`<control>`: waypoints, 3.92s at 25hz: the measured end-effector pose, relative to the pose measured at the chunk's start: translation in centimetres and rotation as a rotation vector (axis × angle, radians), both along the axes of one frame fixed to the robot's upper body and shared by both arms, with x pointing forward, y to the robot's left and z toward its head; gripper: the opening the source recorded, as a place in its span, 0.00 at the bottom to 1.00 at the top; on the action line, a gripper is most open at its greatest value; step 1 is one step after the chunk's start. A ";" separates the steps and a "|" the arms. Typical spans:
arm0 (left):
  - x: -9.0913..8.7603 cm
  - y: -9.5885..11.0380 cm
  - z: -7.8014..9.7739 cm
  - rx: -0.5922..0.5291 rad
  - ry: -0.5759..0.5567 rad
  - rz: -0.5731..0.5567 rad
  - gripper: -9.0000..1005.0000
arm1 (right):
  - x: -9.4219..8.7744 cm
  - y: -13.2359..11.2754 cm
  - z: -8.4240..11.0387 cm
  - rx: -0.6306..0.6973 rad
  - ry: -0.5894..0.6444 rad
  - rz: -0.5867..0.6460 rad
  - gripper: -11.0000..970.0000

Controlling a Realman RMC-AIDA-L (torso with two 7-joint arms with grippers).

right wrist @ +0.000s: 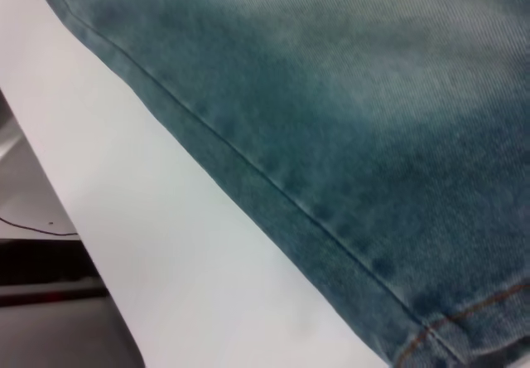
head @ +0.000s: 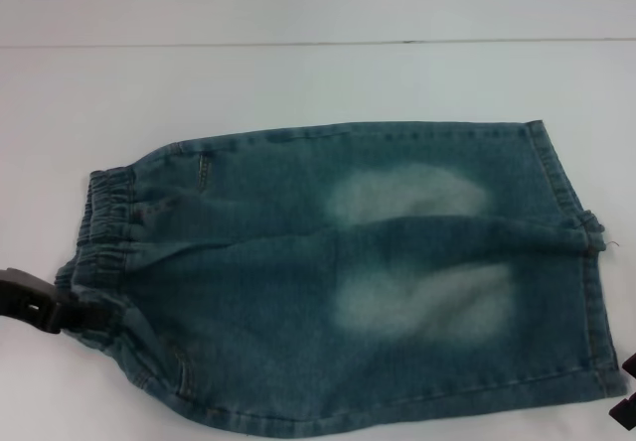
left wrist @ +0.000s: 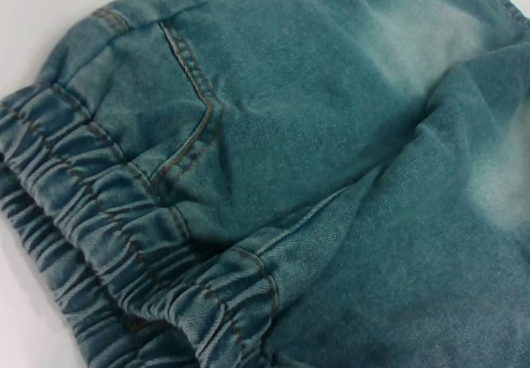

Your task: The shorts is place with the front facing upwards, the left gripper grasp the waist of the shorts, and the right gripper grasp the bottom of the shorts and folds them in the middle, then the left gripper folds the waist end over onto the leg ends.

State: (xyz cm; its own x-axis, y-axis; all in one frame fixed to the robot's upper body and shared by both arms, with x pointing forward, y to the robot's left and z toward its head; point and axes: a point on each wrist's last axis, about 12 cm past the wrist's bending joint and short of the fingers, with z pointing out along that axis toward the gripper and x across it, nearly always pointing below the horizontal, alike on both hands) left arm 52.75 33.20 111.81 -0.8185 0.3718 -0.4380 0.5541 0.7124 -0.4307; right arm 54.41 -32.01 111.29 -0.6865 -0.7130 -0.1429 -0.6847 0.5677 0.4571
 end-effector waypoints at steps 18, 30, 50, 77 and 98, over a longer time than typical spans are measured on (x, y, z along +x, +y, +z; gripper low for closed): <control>-0.2 -0.2 -0.5 -0.008 0.014 0.006 0.08 | 0.4 0.9 -0.4 0.088 -0.052 -0.009 0.97; -0.2 -0.5 -0.8 -0.017 0.020 0.005 0.09 | 0.1 1.2 -1.5 0.094 -0.038 0.014 0.70; -0.3 -0.9 -0.6 -0.040 0.032 -0.016 0.10 | 0.2 0.9 -1.6 0.092 -0.054 0.006 0.11; 3.4 1.2 -0.7 -0.257 0.037 0.483 0.12 | 2.2 -2.2 -4.4 0.557 -0.619 -0.662 0.05; 3.8 3.0 -2.1 -0.311 -0.103 0.697 0.13 | 3.9 -1.0 -3.9 0.553 -0.831 -0.603 0.05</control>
State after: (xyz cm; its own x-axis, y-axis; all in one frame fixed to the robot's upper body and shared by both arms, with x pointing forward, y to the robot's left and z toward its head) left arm 56.59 36.16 109.66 -0.7682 -0.3671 -0.5244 0.0698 0.7663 -0.6386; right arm 58.32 -32.97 107.44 -0.4418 -0.0030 -0.8971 -0.5770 0.7667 0.2816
